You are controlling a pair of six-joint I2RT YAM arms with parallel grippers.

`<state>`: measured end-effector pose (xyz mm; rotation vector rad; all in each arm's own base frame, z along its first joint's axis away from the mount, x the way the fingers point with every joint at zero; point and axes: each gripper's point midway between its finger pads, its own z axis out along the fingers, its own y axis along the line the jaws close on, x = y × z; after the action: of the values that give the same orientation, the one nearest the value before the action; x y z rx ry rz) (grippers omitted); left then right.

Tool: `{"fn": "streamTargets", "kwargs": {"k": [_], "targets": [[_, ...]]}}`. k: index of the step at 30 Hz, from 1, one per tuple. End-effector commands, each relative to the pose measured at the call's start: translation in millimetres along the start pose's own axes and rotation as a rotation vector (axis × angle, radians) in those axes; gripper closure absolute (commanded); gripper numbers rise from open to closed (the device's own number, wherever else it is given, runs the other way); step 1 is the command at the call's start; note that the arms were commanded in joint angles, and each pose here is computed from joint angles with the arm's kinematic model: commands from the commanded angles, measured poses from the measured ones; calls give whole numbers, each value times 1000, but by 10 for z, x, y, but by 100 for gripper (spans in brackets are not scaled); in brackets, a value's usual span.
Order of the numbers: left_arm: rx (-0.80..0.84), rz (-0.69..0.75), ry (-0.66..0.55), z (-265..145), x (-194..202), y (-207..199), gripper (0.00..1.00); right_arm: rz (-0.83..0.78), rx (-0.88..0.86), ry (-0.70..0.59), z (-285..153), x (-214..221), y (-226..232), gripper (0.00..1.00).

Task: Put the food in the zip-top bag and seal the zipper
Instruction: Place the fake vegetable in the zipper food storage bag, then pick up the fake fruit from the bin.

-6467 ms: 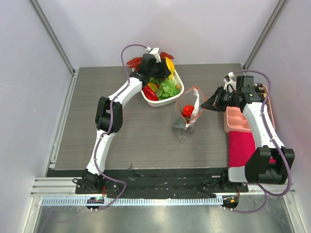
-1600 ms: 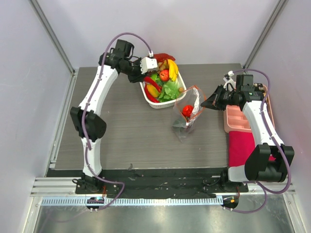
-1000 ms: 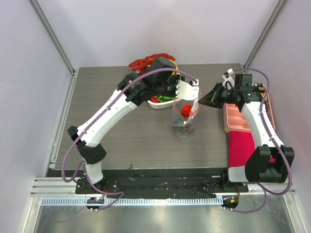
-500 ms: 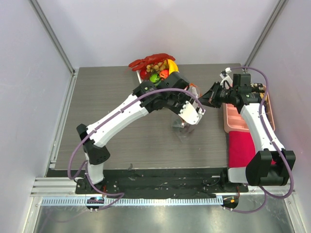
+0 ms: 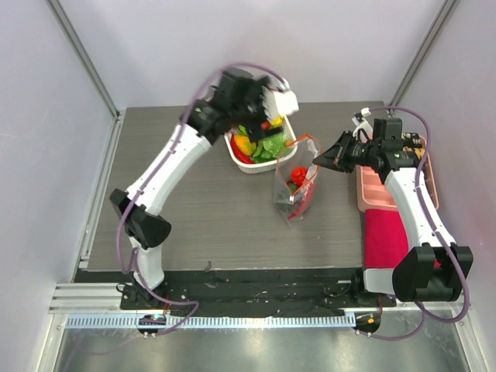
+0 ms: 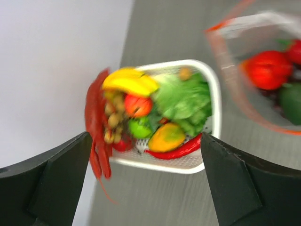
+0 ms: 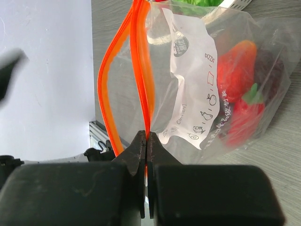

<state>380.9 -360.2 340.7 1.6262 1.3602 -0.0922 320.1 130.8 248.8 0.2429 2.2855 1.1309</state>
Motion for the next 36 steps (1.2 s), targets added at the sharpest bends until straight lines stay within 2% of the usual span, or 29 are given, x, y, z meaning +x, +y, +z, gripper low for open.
{"fn": "streamTargets", "kwargs": {"k": [1,5,8,9,12,18,22,27,36], "targets": [[-202,-512,-123,-454,328,654,4,-44,-37,-20,-40,-17,107,99],[-197,-742,-16,-205,1005,581,19,-38,-32,-15,-22,-11,81,99],[-138,-791,44,-45,1297,487,20,-33,-29,-11,-17,1,73,99],[-105,-795,82,124,1451,402,19,-32,-27,-13,-22,-2,70,99],[-48,-722,135,367,1700,290,19,-34,-18,-13,-26,6,52,99],[-14,-564,147,696,1921,298,18,-35,-4,-3,-11,9,23,99],[-13,-541,187,899,2107,280,13,-31,3,-2,-3,7,-1,99],[44,-498,235,1155,2332,42,11,-27,7,4,21,6,-23,99],[120,-391,226,1449,2551,-192,10,-23,16,12,32,25,-56,99]]}}
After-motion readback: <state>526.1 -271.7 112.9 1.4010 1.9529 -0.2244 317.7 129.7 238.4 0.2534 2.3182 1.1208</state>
